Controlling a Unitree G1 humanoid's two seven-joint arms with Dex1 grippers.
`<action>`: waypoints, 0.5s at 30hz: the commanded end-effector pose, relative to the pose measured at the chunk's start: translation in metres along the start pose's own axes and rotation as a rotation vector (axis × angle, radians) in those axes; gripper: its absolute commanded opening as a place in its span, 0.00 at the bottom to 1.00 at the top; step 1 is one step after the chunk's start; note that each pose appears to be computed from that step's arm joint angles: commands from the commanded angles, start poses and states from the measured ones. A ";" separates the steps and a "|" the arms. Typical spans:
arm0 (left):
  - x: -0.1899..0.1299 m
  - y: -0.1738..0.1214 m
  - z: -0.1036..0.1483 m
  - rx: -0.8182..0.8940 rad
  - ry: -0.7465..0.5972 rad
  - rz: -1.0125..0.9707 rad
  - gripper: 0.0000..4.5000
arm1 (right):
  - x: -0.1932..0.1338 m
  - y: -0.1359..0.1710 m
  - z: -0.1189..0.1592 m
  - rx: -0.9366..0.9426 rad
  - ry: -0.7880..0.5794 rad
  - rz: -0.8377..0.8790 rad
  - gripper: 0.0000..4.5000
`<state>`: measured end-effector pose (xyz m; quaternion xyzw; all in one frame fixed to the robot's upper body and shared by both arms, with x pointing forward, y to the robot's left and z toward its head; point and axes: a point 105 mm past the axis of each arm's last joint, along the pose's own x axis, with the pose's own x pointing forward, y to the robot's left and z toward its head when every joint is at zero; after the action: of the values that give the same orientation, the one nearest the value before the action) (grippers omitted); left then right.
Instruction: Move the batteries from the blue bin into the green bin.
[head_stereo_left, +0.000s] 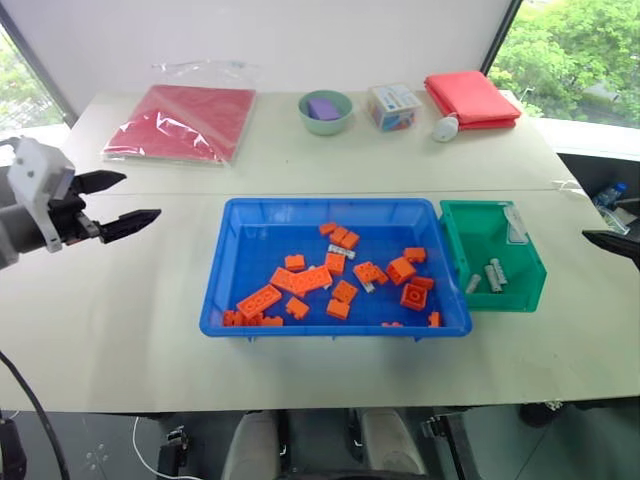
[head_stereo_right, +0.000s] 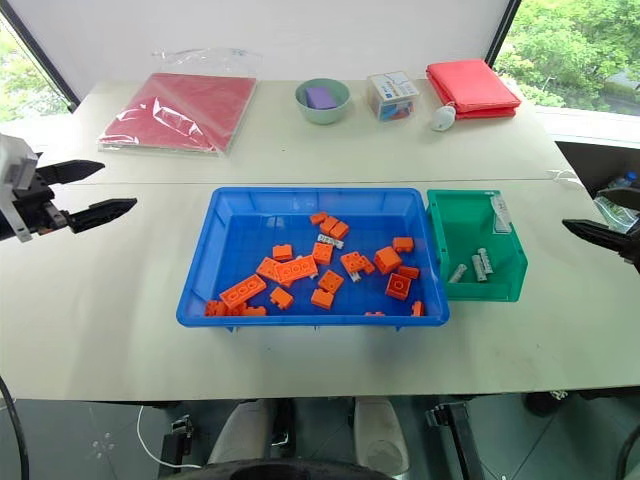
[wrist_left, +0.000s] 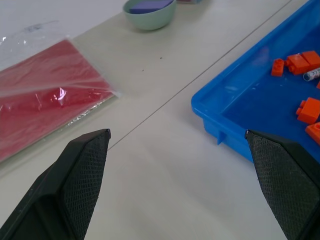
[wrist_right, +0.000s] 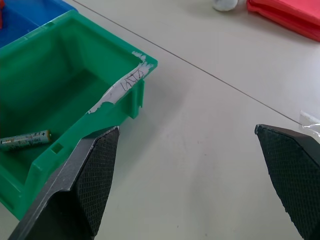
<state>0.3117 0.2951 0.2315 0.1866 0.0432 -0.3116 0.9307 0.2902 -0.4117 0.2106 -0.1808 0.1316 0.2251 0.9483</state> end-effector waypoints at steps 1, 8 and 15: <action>-0.008 0.006 0.015 0.054 -0.021 0.028 1.00 | -0.006 -0.006 0.011 -0.033 -0.032 -0.028 0.99; -0.006 0.007 0.015 0.047 -0.018 0.026 1.00 | -0.006 -0.008 0.010 -0.027 -0.036 -0.042 0.99; -0.003 0.005 0.015 0.042 -0.016 0.014 1.00 | -0.003 -0.010 0.009 -0.022 -0.029 -0.058 0.99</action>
<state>0.3126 0.2952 0.2321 0.1839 0.0462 -0.3108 0.9314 0.2920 -0.4172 0.2118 -0.1790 0.1271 0.2090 0.9530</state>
